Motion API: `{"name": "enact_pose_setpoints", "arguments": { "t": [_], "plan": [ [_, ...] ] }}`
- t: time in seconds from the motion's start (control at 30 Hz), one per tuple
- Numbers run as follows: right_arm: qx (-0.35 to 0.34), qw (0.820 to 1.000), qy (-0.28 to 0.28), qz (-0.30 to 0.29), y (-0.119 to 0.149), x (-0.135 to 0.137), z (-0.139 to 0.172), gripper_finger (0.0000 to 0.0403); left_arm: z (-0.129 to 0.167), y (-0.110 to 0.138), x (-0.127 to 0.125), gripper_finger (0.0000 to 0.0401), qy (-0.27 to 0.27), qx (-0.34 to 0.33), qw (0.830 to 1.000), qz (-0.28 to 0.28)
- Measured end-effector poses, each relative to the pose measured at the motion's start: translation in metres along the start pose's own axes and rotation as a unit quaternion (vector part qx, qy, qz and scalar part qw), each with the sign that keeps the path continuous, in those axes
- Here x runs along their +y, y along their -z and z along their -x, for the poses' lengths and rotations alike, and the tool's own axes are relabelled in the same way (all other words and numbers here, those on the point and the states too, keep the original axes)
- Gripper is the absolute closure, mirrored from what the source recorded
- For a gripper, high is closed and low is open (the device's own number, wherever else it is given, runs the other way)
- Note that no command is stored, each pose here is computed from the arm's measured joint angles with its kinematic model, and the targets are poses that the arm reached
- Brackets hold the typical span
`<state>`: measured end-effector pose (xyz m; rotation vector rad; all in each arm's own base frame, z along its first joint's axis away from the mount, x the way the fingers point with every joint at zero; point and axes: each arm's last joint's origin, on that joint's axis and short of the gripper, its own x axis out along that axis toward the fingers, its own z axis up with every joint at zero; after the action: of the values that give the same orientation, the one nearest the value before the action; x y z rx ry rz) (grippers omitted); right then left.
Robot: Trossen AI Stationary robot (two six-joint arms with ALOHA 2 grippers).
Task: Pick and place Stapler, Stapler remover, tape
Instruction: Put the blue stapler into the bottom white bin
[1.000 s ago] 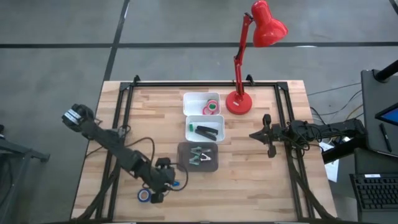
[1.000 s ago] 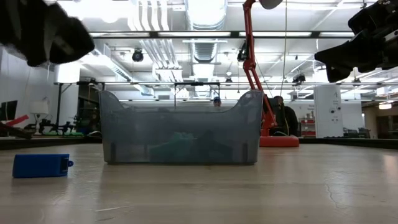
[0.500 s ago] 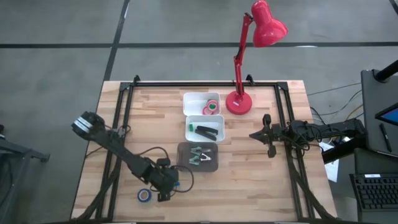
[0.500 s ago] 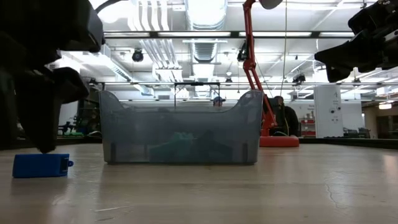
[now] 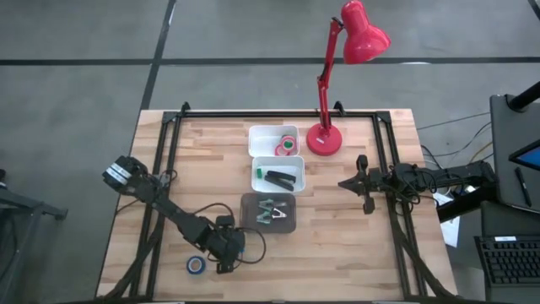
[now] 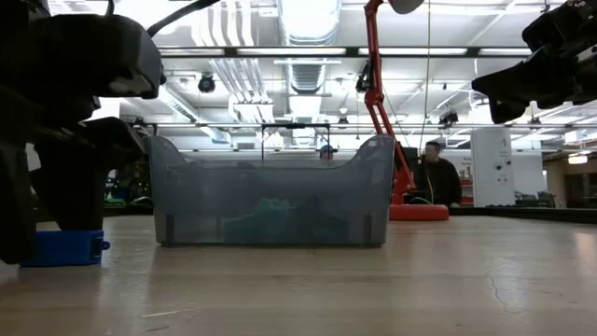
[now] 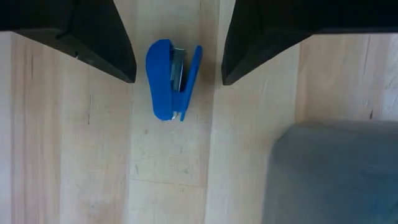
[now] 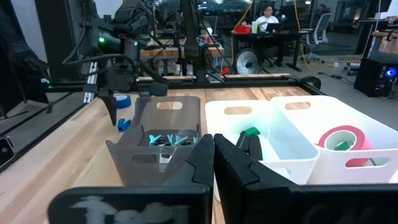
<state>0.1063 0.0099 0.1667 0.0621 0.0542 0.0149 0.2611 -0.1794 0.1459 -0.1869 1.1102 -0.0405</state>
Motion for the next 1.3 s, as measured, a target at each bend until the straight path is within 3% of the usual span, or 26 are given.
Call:
{"name": "enact_pose_setpoints", "arguments": {
  "t": [0.27, 0.8, 1.13, 1.3],
  "plan": [
    [0.000, 1.000, 0.000, -0.001, 0.000, 0.000, 0.000, 0.0394, 0.005, -0.002, 0.000, 0.0193, 0.008, -0.004, 1.000, 0.000],
    [0.000, 1.000, 0.000, 0.000, 0.000, 0.000, 0.000, 0.0394, 0.006, -0.002, 0.000, 0.0337, 0.008, -0.005, 1.000, -0.028],
    [0.000, 1.000, 0.000, 0.000, 0.000, 0.000, 0.000, 0.0394, 0.025, -0.009, -0.003, 0.0316, 0.033, -0.031, 0.999, -0.023],
    [0.000, 1.000, 0.000, 0.000, 0.000, 0.000, 0.000, 0.0394, 0.048, -0.021, -0.006, 0.0336, 0.049, -0.074, 0.995, -0.044]
  ]
}}
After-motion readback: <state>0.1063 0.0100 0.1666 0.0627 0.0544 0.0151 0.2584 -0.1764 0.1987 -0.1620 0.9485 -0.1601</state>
